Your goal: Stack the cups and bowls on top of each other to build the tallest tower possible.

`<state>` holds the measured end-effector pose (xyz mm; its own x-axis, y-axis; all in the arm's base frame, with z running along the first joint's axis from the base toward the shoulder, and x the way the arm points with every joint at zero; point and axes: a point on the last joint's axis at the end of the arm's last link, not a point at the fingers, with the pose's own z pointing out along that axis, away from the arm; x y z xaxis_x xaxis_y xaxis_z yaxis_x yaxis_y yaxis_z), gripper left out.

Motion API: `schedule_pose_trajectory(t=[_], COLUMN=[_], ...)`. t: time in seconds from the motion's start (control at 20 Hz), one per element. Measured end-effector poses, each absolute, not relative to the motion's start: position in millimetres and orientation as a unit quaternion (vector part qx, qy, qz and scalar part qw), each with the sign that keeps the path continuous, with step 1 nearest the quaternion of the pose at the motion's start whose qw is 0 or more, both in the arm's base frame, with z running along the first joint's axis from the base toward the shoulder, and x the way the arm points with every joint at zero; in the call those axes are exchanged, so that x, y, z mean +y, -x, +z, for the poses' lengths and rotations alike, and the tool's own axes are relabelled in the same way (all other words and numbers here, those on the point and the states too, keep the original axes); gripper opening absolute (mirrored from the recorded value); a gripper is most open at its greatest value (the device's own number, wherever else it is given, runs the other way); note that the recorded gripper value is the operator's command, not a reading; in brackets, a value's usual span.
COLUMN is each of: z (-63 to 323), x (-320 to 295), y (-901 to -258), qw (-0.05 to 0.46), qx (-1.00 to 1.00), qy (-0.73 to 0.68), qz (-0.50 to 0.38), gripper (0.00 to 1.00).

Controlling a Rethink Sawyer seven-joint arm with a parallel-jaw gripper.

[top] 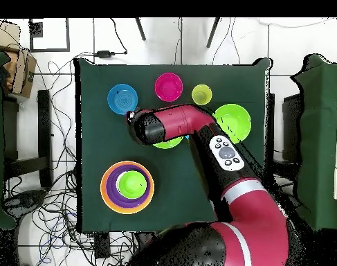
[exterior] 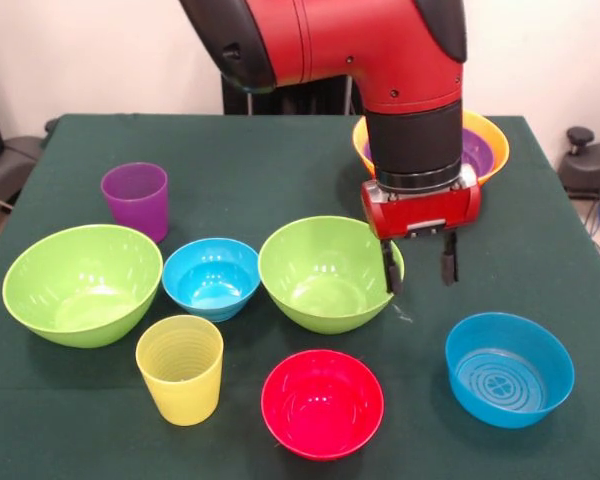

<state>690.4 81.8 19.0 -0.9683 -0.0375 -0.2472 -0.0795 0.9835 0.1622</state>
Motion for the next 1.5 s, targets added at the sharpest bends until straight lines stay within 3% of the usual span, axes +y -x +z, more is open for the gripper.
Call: schedule_pose_trajectory(t=[0.45, 0.75, 0.8, 1.5], z=[3.5, -34.7, -45.7, -35.8], x=[77.2, 73.6, 73.9, 73.1], y=[-660.4, -643.9, -639.6, -646.7], qw=[0.124, 0.135, 0.142, 0.168], qx=[0.989, 0.987, 0.985, 0.983], qy=[0.034, 0.022, 0.017, 0.022], qz=[0.079, 0.088, 0.093, 0.077], gripper=[1.0, 1.0, 0.0, 0.0])
